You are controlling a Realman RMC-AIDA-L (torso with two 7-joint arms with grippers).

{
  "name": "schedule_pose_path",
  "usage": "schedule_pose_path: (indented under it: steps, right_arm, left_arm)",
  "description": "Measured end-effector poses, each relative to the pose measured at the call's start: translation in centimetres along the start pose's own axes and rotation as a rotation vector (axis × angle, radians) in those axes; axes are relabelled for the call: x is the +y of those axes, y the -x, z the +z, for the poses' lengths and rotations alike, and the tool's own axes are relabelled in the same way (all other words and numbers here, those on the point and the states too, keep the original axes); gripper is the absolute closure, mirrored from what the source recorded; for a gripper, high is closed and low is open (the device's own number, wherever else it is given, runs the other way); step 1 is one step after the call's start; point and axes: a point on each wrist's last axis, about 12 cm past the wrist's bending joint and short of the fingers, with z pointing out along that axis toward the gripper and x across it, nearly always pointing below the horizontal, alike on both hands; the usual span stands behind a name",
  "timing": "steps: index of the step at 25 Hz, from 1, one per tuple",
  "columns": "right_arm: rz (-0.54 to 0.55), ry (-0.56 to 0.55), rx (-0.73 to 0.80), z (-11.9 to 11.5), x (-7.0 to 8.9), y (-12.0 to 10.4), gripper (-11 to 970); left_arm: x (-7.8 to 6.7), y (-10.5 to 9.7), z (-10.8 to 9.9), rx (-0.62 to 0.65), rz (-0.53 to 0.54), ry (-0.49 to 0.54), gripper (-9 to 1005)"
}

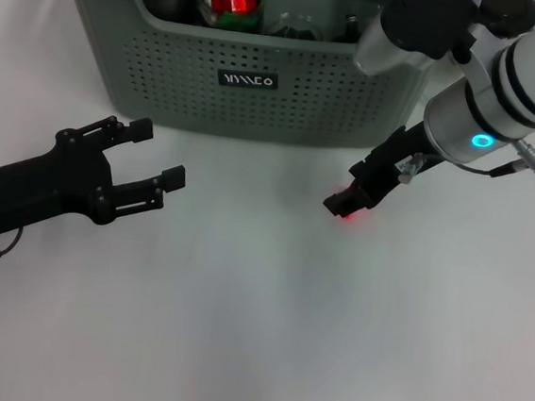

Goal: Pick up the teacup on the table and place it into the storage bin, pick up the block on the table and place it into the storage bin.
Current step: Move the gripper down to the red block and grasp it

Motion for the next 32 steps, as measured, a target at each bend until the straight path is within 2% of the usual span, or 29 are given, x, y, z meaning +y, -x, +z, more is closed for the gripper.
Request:
schedule_pose_path:
  steps: [8,15,18,26,32]
  right_arm:
    - [0.052,0.017,-0.109,1.4,-0.1,-0.6,316]
    - [0.098,0.016,-0.079,2.6,-0.7,-1.4,316]
    - [0.114,0.038,-0.055,2.4,-0.6,-1.7,317]
    - [0.145,0.073,0.010,-0.1,-0.3,-2.7,318]
    - [0.146,0.069,0.042,-0.4,-0.2,-3.4,319]
  left_arm:
    - [0.1,0.0,0.0,0.003,0.001,0.005,171]
    - [0.1,0.0,0.0,0.004,0.002,0.006,171]
    - [0.1,0.0,-0.1,0.004,0.002,0.007,171]
    - [0.2,0.0,-0.1,0.007,0.004,0.010,171]
    - [0.2,-0.1,-0.1,0.010,0.001,0.017,171]
